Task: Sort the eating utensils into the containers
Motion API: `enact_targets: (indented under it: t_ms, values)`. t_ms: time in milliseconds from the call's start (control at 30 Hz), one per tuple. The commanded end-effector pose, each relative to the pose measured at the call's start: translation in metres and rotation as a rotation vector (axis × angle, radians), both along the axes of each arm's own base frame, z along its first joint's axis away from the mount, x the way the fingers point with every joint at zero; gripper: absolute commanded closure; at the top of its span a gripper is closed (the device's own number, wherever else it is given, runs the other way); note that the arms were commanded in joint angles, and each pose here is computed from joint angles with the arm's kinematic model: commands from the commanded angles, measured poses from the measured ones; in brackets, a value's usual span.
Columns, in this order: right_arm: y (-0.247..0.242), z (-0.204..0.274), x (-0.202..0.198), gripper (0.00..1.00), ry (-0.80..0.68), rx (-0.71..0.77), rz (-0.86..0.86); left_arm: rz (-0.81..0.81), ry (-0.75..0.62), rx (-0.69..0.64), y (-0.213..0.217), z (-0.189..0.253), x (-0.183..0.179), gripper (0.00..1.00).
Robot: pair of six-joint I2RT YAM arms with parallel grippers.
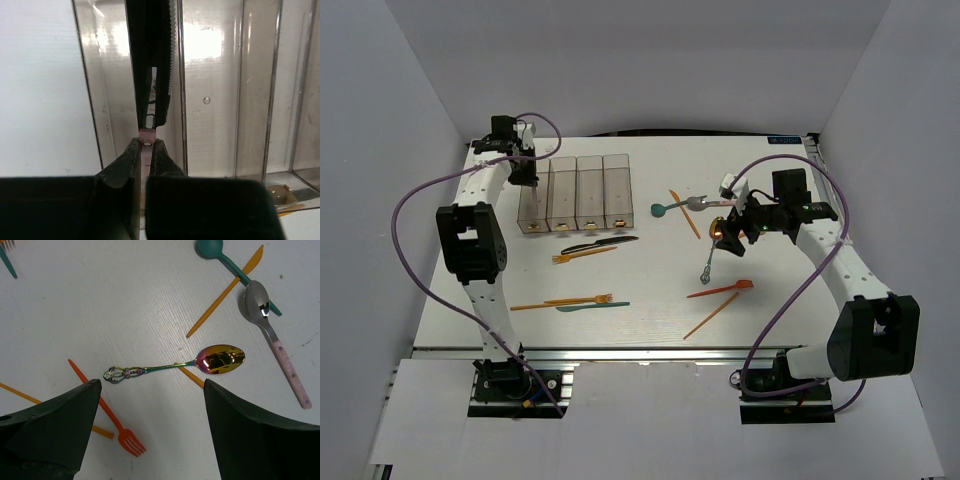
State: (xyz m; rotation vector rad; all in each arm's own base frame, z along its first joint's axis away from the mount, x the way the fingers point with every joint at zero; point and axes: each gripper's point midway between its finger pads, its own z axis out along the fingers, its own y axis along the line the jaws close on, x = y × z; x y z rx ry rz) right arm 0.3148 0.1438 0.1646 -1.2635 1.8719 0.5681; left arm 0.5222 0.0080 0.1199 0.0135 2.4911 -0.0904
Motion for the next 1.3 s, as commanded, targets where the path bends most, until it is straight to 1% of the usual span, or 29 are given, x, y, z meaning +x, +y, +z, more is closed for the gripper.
enact_targets:
  t_ms: [0,67,100,167,200,267,333,433,467,567,600,633,667,700,733,767,800,833,867,900,933,967,1000,1033,1067,1100,1133,1233,1267]
  values:
    - [0.003,0.011,0.004,0.11,-0.027,0.015,0.026,-0.056,-0.093,-0.002,-0.008,0.033,0.014,1.00]
    - [0.003,0.009,0.005,0.11,-0.021,0.017,0.024,-0.044,-0.079,-0.005,-0.008,0.028,0.011,0.98]
    - [0.004,0.009,0.004,0.11,-0.014,0.020,0.023,-0.029,-0.061,0.001,-0.005,0.022,0.007,0.87]
    - [0.004,0.006,0.004,0.11,0.000,0.023,0.021,-0.015,-0.063,0.010,-0.003,0.024,0.004,0.76]
    - [0.005,0.004,0.003,0.11,0.014,0.028,0.020,-0.005,-0.059,0.013,-0.002,0.024,0.001,0.68]
    - [0.006,0.001,0.002,0.11,0.029,0.032,0.021,0.024,-0.079,0.018,0.001,0.034,0.001,0.48]
    - [0.007,-0.002,0.003,0.11,0.054,0.040,0.014,0.028,-0.108,0.030,0.003,0.046,0.002,0.32]
    - [0.009,-0.006,0.005,0.12,0.094,0.042,0.002,0.080,-0.156,-0.027,-0.001,0.071,-0.001,0.24]
    - [0.010,-0.004,0.007,0.14,0.105,0.045,-0.012,0.087,-0.188,-0.038,-0.002,0.087,-0.004,0.19]
    - [0.013,-0.008,0.014,0.15,0.163,0.053,-0.058,0.110,-0.221,-0.091,-0.009,0.102,-0.015,0.14]
    - [0.010,-0.010,0.020,0.16,0.170,0.038,-0.096,0.111,-0.264,-0.104,-0.011,0.122,-0.023,0.13]
    - [0.009,-0.013,0.029,0.15,0.171,0.037,-0.130,0.130,-0.290,-0.136,-0.013,0.130,-0.027,0.12]
    - [0.008,-0.014,0.034,0.15,0.182,0.035,-0.162,0.122,-0.269,-0.161,-0.019,0.121,-0.038,0.11]
    - [0.002,-0.014,0.047,0.15,0.162,0.006,-0.192,0.126,-0.318,-0.193,-0.021,0.143,-0.051,0.10]
    - [0.001,-0.014,0.054,0.14,0.141,-0.012,-0.199,0.112,-0.349,-0.219,-0.026,0.149,-0.055,0.09]
    - [-0.002,-0.012,0.064,0.12,0.105,-0.031,-0.198,0.091,-0.312,-0.270,-0.036,0.134,-0.070,0.09]
    - [-0.006,-0.013,0.081,0.11,0.038,-0.084,-0.155,0.085,-0.357,-0.302,-0.040,0.152,-0.084,0.09]
    - [-0.009,-0.015,0.089,0.10,0.006,-0.110,-0.118,0.077,-0.374,-0.325,-0.044,0.154,-0.091,0.09]
    - [-0.010,-0.018,0.091,0.11,-0.035,-0.148,-0.012,0.085,-0.333,-0.370,-0.050,0.139,-0.104,0.09]
    - [-0.012,-0.036,0.098,0.12,-0.002,-0.163,0.024,0.089,-0.331,-0.384,-0.052,0.138,-0.113,0.09]
    - [-0.013,-0.023,0.117,0.16,-0.046,-0.166,0.043,0.087,-0.367,-0.398,-0.053,0.150,-0.125,0.09]
    - [-0.023,-0.029,0.117,0.18,0.010,-0.173,0.055,0.094,-0.365,-0.421,-0.056,0.150,-0.133,0.09]
    - [-0.024,-0.056,0.122,0.19,0.092,-0.164,0.087,0.103,-0.337,-0.444,-0.059,0.138,-0.144,0.09]
    - [-0.032,-0.036,0.149,0.20,0.010,-0.184,0.121,0.104,-0.344,-0.455,-0.061,0.139,-0.151,0.09]
    - [-0.037,-0.044,0.143,0.20,0.081,-0.200,0.137,0.107,-0.381,-0.471,-0.062,0.150,-0.162,0.09]
    - [-0.041,-0.067,0.149,0.20,0.128,-0.213,0.157,0.122,-0.368,-0.483,-0.063,0.140,-0.171,0.09]
    - [-0.045,-0.061,0.162,0.20,0.075,-0.237,0.186,0.122,-0.406,-0.488,-0.063,0.149,-0.180,0.08]
    - [-0.051,-0.079,0.166,0.19,0.075,-0.275,0.212,0.165,-0.417,-0.491,-0.059,0.143,-0.194,0.03]
    - [-0.051,-0.080,0.167,0.19,0.066,-0.273,0.217,0.165,-0.444,-0.494,-0.059,0.150,-0.199,0.02]
